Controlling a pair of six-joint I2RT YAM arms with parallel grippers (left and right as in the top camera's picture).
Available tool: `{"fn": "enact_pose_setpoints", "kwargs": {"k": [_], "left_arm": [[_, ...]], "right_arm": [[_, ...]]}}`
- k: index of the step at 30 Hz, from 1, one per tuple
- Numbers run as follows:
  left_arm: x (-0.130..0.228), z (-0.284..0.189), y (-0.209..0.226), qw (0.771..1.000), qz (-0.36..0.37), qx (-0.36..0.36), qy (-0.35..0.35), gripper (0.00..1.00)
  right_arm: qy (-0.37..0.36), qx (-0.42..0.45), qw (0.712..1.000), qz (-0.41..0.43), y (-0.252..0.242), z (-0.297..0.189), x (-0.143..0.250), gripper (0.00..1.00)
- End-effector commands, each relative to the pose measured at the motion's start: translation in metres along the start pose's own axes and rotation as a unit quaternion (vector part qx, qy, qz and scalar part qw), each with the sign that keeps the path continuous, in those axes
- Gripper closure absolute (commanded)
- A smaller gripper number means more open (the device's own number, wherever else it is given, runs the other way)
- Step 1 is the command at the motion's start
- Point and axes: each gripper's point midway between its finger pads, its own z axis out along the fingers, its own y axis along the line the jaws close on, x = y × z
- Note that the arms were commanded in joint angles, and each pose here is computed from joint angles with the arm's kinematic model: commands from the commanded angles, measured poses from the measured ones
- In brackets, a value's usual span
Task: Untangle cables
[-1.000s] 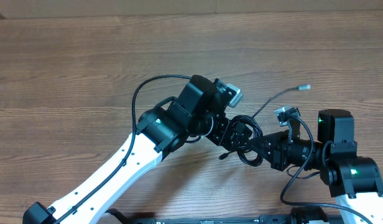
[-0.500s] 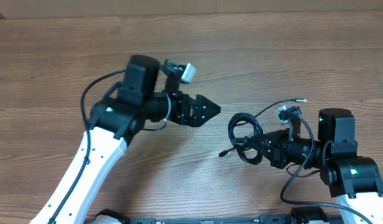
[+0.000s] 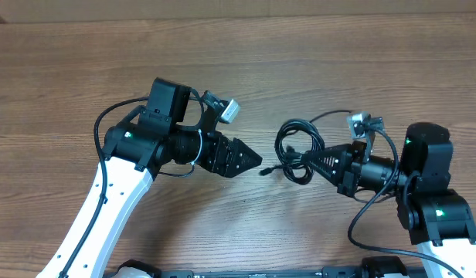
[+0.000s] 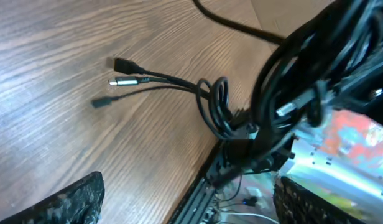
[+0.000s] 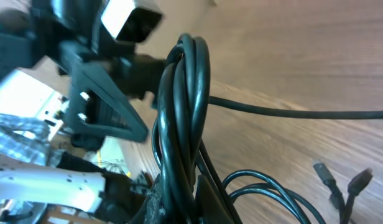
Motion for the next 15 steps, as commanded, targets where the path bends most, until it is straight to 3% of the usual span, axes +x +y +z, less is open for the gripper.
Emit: {"fn": "enact_pose_setpoints", "kwargs": {"k": [1,12,15], "left_arm": [[-0.008,-0.007,-0.013,0.998,0.058,0.013,-0.017,0.14],[-0.011,-0.007,-0.014,0.993,0.116,0.012,-0.023,0.16],[-0.011,-0.007,-0.016,0.989,0.145,0.018,-0.023,0.21]], "right_arm": [[-0.018,-0.038,0.999,0.018,0.021,-0.003,-0.017,0.96],[-0.073,-0.067,0.994,0.035,0.039,-0.009,-0.056,0.96],[-0.08,-0.07,0.993,0.046,0.041,-0.01,-0.06,0.96]]}}
